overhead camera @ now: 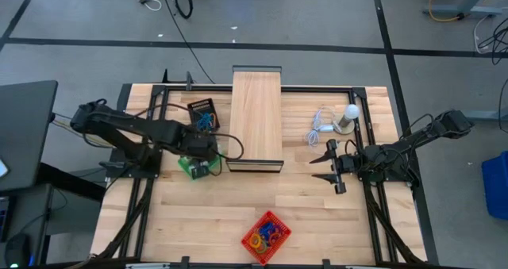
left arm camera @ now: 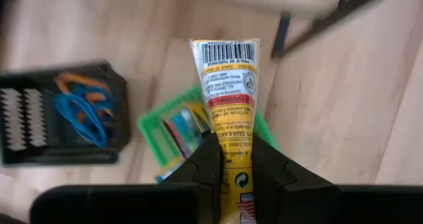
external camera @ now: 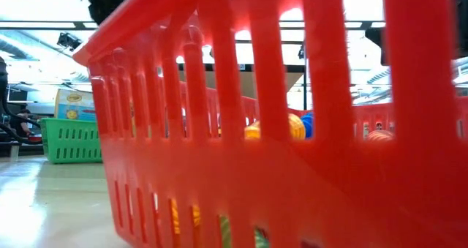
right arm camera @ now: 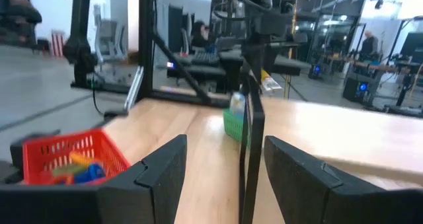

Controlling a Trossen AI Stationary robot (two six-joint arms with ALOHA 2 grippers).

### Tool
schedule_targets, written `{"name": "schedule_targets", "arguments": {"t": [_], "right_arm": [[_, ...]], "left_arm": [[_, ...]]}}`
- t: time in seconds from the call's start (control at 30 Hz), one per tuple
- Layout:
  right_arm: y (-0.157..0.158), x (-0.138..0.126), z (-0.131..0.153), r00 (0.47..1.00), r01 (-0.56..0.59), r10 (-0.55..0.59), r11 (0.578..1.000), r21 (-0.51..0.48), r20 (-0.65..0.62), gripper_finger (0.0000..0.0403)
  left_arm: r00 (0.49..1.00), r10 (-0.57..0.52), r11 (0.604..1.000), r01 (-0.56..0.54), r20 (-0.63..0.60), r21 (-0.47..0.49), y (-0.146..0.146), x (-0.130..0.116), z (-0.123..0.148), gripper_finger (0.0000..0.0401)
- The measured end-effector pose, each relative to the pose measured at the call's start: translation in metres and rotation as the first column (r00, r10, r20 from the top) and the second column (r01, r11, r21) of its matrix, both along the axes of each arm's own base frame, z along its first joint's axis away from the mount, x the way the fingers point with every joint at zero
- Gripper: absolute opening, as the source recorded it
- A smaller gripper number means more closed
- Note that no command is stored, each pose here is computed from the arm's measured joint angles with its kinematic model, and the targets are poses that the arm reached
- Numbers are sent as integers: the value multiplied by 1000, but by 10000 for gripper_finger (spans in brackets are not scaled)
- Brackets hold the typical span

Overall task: Pick & Place Office Desk Supplies
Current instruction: Put the small yellow crayon box into the green basket

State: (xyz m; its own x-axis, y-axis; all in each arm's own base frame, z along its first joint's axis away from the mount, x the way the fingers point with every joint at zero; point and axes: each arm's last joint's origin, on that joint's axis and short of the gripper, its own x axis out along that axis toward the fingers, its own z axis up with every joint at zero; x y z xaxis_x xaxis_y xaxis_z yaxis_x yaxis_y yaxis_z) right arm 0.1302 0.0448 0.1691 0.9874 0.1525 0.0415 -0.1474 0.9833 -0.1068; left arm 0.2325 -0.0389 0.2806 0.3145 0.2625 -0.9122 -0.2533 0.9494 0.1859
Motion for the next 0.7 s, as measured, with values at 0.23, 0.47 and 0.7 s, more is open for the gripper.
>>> {"name": "schedule_targets", "arguments": {"t": [0.23,0.47,0.7], "right_arm": [[0,6,28,993,7,-12,999,44,113,210],[-6,47,91,995,17,-22,999,49,94,210],[-9,108,114,980,-49,-26,930,-363,-200,210]], "left_arm": [[984,1,983,-34,180,178,-9,0,34,52],[906,-81,970,-23,415,242,-24,8,53,52],[867,-145,975,44,477,217,-31,11,60,52]]}}
